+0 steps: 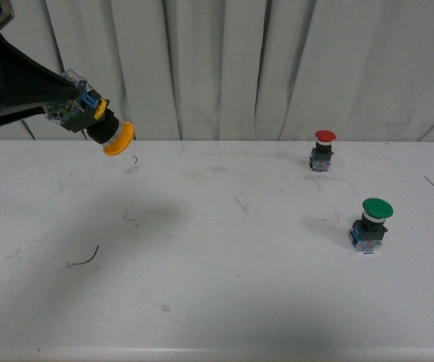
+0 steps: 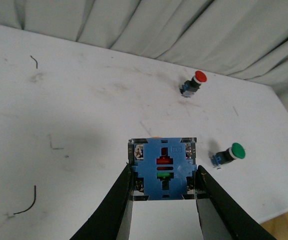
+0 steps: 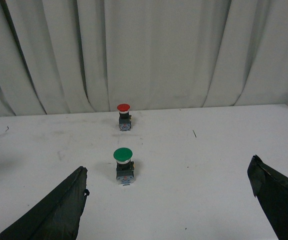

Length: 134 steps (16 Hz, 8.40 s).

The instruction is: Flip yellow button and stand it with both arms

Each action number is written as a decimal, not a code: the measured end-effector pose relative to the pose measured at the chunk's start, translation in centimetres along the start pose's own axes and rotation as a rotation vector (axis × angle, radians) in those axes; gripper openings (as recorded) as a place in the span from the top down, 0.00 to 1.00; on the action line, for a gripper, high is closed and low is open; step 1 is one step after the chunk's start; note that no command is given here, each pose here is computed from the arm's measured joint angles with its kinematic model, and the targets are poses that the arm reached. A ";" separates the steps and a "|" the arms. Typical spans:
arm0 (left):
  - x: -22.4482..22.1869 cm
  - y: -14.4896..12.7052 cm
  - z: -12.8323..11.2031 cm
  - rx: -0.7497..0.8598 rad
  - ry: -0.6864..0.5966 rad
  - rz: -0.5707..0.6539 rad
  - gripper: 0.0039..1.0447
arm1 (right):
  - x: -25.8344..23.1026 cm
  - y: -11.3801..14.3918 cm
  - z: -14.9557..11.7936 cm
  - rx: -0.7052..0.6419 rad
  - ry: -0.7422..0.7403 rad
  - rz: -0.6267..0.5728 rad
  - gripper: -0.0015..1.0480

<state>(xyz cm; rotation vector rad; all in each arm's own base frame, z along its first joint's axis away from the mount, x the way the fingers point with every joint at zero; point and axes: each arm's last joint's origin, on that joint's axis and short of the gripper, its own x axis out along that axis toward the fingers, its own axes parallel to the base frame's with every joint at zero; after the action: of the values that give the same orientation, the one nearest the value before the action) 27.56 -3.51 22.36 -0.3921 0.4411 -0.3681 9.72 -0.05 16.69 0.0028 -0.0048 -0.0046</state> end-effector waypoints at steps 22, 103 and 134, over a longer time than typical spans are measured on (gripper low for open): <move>1.4 2.8 -3.4 -0.575 -0.087 -0.531 0.71 | 0.0 0.0 0.0 0.000 0.000 0.000 0.06; -16.4 7.2 -0.3 0.079 -0.280 0.039 0.06 | 27.3 16.3 -0.5 1.414 0.589 0.893 0.66; -14.5 1.0 -12.3 0.377 -0.440 0.365 0.55 | 26.9 16.1 0.2 1.182 0.394 0.888 0.66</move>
<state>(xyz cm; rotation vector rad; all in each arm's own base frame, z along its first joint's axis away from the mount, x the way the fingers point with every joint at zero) 9.77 0.00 16.56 -0.0143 0.0036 0.0000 36.70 15.88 17.09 1.1832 0.3863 0.8872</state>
